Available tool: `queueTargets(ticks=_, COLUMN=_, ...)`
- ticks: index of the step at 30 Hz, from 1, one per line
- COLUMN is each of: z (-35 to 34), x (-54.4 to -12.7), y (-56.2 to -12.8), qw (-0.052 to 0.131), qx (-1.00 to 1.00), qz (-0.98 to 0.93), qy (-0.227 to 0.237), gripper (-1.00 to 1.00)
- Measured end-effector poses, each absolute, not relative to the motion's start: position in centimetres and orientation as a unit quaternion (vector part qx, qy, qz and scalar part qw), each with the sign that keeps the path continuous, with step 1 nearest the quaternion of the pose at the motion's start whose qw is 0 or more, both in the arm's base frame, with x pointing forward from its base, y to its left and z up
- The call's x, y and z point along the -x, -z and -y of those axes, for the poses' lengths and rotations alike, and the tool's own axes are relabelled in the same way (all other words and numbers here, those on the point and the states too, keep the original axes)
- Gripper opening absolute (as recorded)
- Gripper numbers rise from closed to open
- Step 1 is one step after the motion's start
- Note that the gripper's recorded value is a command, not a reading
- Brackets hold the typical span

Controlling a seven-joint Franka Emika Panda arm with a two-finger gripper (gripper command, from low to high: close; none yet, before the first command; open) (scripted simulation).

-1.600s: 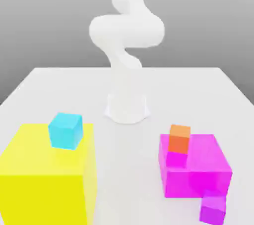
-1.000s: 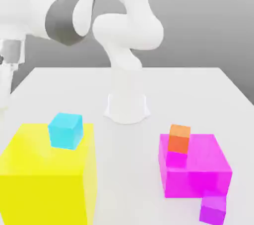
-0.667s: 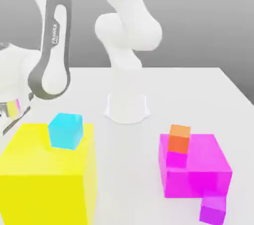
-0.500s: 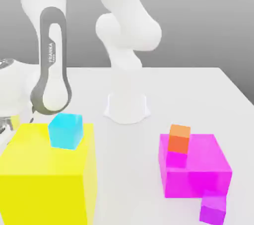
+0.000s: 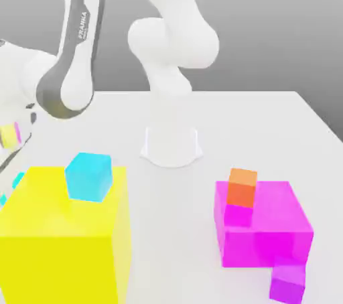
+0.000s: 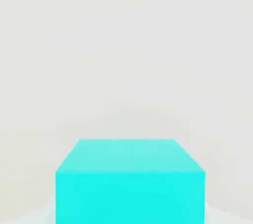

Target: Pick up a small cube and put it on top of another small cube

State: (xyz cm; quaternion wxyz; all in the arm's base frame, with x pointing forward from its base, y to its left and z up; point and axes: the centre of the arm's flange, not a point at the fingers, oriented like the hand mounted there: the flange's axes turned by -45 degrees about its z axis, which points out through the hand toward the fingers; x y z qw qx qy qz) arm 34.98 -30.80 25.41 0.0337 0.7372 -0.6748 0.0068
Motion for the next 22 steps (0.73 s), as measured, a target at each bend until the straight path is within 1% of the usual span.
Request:
queueTargets(ticks=1, z=30.7, x=-36.0, y=-26.7, qw=0.041, qx=-0.751, qz=0.659, qy=-0.009, gripper=-1.00)
queueTargets(ticks=3, z=29.4, x=-38.3, y=-29.6, qw=0.048, qx=-0.779, qz=0.625, qy=-0.012, gripper=-1.00)
queueTargets(ticks=6, z=26.2, x=-41.5, y=-34.3, qw=0.052, qx=-0.820, qz=0.570, qy=-0.014, gripper=-1.00)
queueTargets(ticks=9, z=22.7, x=-43.6, y=-39.2, qw=0.052, qx=-0.854, qz=0.518, qy=-0.015, gripper=-1.00)
queueTargets(ticks=11, z=18.9, x=-44.5, y=-42.1, qw=0.038, qx=-0.875, qz=0.483, qy=-0.010, gripper=-1.00)
queueTargets(ticks=13, z=14.0, x=-44.9, y=-44.7, qw=0.018, qx=-0.897, qz=0.442, qy=-0.001, gripper=-1.00)
queueTargets(ticks=14, z=13.3, x=-44.7, y=-45.1, qw=0.008, qx=-0.900, qz=0.437, qy=-0.001, gripper=-1.00)
queueTargets(ticks=16, z=12.7, x=-44.6, y=-43.3, qw=0.000, qx=-0.902, qz=0.433, qy=0.000, gripper=-1.00)
queueTargets(ticks=18, z=12.6, x=-44.6, y=-40.5, qw=-0.002, qx=-0.902, qz=0.432, qy=0.000, gripper=-1.00)
queueTargets(ticks=19, z=12.6, x=-44.5, y=-39.6, qw=-0.002, qx=-0.902, qz=0.432, qy=0.000, gripper=1.00)
queueTargets(ticks=22, z=12.6, x=-44.5, y=-39.6, qw=-0.002, qx=-0.902, qz=0.432, qy=0.000, gripper=1.00)
